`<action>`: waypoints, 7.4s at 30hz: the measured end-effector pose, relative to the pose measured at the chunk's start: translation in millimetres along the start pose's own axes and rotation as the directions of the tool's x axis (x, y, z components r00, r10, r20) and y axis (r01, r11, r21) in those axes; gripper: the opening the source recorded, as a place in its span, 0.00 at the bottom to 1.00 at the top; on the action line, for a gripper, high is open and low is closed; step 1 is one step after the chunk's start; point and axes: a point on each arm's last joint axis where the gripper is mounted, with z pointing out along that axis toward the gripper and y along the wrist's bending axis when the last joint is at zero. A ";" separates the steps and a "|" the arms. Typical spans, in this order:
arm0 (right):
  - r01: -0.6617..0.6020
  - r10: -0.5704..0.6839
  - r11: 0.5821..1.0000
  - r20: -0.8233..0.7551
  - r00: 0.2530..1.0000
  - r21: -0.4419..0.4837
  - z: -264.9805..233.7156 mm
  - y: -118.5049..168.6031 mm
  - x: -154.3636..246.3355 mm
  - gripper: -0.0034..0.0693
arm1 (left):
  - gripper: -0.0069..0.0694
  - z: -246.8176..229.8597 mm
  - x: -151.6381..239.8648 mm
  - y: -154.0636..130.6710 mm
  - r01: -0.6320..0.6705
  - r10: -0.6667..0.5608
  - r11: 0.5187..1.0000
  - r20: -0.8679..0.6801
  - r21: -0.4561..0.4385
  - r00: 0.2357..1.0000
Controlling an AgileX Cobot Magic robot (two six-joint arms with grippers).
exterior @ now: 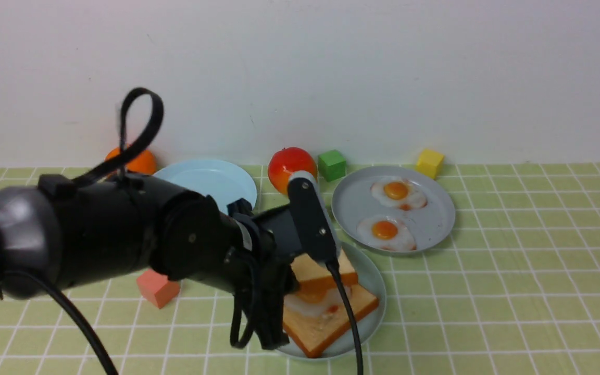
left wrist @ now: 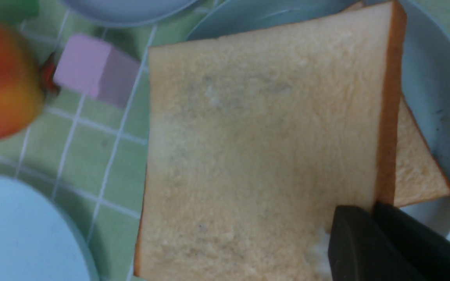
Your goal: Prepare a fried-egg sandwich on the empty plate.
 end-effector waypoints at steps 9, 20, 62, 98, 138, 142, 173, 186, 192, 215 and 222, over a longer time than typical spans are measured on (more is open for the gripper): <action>0.001 -0.001 1.000 -0.001 1.000 0.000 -1.3 0.4 3.1 0.09 | 0.11 2.2 -5.6 -6.9 0.046 -0.046 0.999 0.021 0.026 0.999; 0.003 -0.003 1.000 0.002 1.000 0.000 -1.8 0.5 3.3 0.10 | 0.11 -17.3 -31.8 11.2 0.665 -0.664 0.744 -0.044 0.065 0.747; -0.020 0.021 1.000 -0.049 0.999 0.024 34.8 -9.0 19.8 0.15 | 0.35 21.1 -42.8 -15.4 0.590 -0.588 0.808 -0.103 -0.014 0.803; -0.105 0.097 0.990 0.074 0.992 0.099 -10.3 -5.4 48.8 0.13 | 0.07 -226.3 87.1 -102.3 0.652 -0.512 0.744 0.751 0.145 0.417; -0.317 0.161 0.918 0.507 0.847 0.238 132.3 -51.8 173.4 0.03 | 0.07 -196.5 116.9 -125.9 0.653 -0.523 0.743 0.738 0.148 0.428; -0.344 0.127 0.878 0.532 0.837 0.332 131.2 -56.8 182.2 0.03 | 0.07 -196.4 117.0 -125.9 0.653 -0.523 0.743 0.736 0.148 0.429; -0.269 0.054 0.871 0.463 0.884 0.411 130.7 -57.3 186.6 0.04 | 0.10 -196.1 117.2 -126.1 0.654 -0.525 0.742 0.734 0.147 0.432; -0.271 0.058 0.872 0.463 0.884 0.408 130.6 -57.1 186.6 0.05 | 0.07 -198.0 139.1 -124.4 0.772 -0.508 0.633 0.784 0.058 0.357; -0.271 0.059 0.872 0.462 0.885 0.408 130.7 -57.1 186.7 0.05 | 0.07 -199.9 172.1 -131.4 0.916 -0.463 0.386 0.837 -0.106 0.292; -0.271 0.059 0.872 0.462 0.885 0.408 130.6 -57.1 186.7 0.09 | 0.07 -152.3 214.2 -156.6 0.985 -0.716 0.050 0.681 -0.166 0.151; -0.271 0.059 0.872 0.462 0.885 0.408 130.6 -57.1 186.7 0.10 | 0.07 -152.3 214.1 -156.6 0.985 -0.716 0.048 0.682 -0.164 0.149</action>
